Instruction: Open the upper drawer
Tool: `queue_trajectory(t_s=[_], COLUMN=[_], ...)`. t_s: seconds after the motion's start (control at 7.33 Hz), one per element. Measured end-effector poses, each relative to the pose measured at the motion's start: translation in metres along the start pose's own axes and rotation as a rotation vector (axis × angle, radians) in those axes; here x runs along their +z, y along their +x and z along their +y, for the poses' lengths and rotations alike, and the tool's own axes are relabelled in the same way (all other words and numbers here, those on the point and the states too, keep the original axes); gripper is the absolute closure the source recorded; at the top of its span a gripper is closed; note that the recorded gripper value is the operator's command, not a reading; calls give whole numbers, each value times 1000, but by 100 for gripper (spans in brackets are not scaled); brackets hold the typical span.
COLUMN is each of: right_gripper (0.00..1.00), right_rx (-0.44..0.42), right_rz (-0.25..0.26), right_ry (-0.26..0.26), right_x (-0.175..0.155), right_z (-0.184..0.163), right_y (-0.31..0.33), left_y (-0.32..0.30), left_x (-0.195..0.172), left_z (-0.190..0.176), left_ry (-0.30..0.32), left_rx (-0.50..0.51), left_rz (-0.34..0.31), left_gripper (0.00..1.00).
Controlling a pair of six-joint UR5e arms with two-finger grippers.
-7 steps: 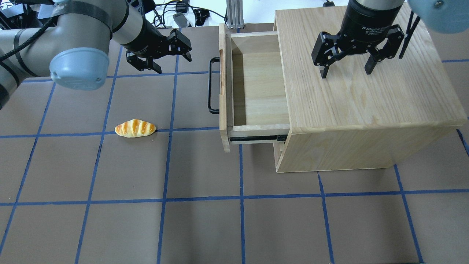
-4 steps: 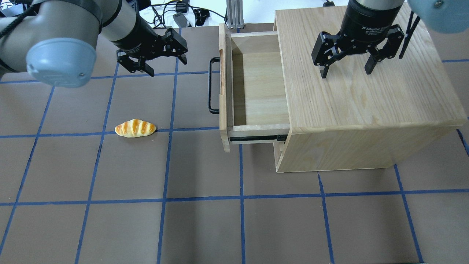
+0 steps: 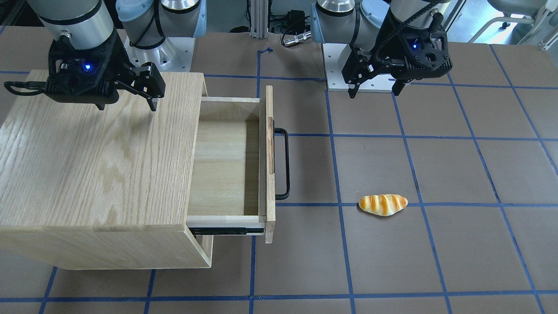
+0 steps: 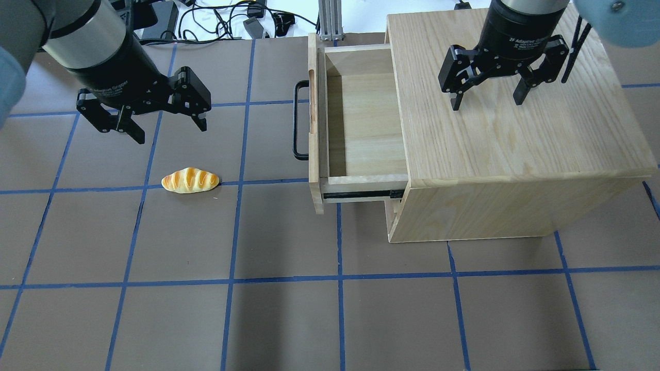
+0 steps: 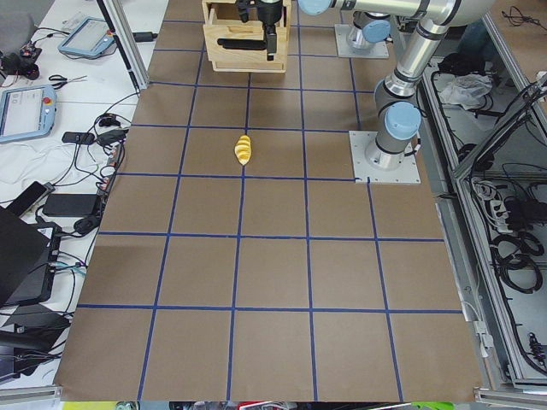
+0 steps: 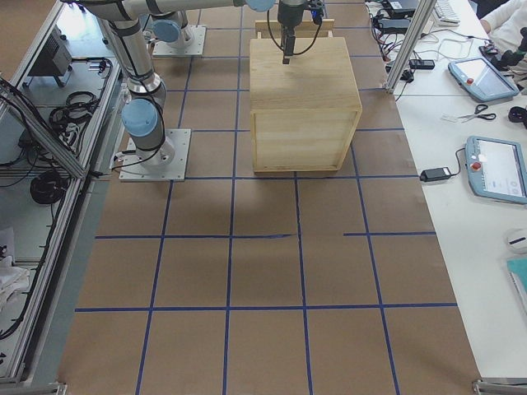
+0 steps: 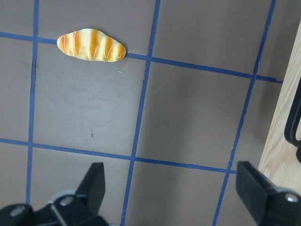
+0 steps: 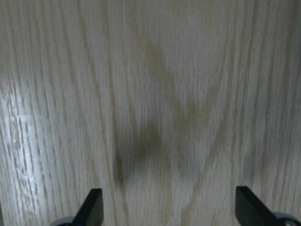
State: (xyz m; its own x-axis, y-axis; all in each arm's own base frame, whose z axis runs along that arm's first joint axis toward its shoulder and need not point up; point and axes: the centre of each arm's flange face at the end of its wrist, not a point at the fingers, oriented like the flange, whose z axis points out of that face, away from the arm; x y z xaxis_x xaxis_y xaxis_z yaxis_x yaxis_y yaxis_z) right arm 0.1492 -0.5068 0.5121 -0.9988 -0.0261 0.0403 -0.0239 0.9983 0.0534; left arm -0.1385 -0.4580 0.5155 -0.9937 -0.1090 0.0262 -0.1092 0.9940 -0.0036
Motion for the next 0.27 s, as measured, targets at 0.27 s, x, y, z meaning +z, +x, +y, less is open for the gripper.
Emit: queue_trajectory(t_s=[0.27], right_gripper=[0], right_rx=[0], right_rz=[0], right_ry=[0], right_x=[0], right_z=[0], right_y=[0], left_y=[-7], left_x=[2], left_z=[-1], left_ry=[-4], left_rx=[41], left_rz=[1], left_gripper=[0])
